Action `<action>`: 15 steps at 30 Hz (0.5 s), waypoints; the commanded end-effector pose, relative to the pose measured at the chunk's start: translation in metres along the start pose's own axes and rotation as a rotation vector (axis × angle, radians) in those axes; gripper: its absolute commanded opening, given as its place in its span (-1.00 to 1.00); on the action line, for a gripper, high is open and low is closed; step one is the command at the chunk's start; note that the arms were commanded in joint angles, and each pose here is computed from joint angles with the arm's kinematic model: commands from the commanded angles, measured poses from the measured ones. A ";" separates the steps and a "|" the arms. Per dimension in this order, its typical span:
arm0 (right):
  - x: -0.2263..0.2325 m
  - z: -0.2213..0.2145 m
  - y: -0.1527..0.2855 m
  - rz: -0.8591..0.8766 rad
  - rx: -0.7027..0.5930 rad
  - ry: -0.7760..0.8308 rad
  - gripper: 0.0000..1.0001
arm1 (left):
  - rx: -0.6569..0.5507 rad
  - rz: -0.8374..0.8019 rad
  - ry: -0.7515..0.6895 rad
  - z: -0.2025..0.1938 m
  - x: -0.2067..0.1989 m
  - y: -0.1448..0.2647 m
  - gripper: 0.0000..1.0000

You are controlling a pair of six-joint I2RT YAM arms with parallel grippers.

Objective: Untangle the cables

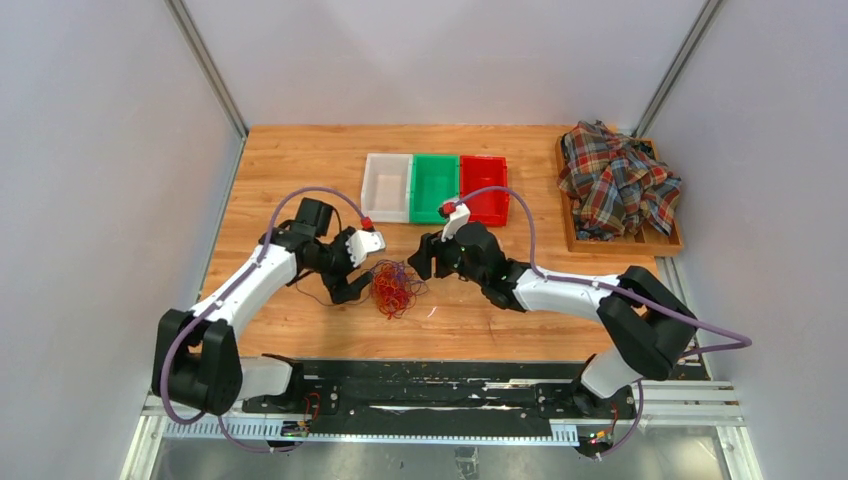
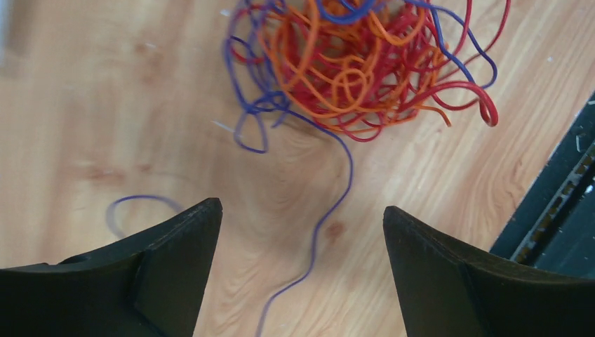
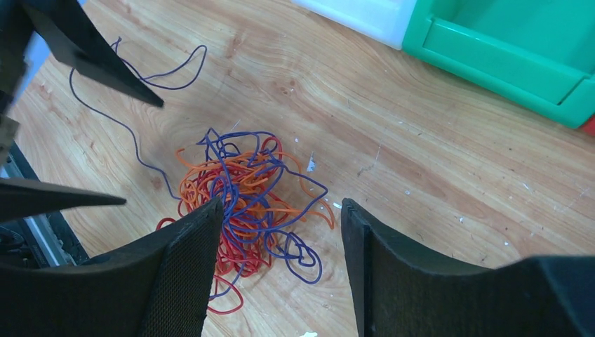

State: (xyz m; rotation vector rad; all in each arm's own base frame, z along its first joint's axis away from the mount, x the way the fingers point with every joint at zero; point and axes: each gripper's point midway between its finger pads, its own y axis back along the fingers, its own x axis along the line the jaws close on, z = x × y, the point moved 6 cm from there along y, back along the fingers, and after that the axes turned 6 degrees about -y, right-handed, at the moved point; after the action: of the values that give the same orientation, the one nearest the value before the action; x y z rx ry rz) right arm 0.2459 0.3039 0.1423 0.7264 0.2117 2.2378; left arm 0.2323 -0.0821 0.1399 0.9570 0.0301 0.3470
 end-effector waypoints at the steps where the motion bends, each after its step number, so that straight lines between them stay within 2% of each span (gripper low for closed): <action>1: -0.005 0.005 0.007 -0.035 -0.028 -0.042 0.25 | -0.016 -0.101 0.073 -0.011 -0.019 -0.025 0.76; 11: -0.007 0.005 0.009 -0.050 -0.044 -0.074 0.22 | -0.022 -0.087 0.123 -0.012 -0.020 -0.053 0.50; 15: -0.005 0.007 0.007 -0.049 -0.045 -0.082 0.18 | -0.001 -0.135 0.142 -0.014 -0.021 -0.063 0.27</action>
State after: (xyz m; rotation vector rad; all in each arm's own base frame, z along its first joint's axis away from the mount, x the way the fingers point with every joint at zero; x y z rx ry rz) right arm 0.2435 0.2986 0.1436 0.7718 0.1787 2.1882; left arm 0.2175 -0.0994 0.0797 0.9587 0.2107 0.3017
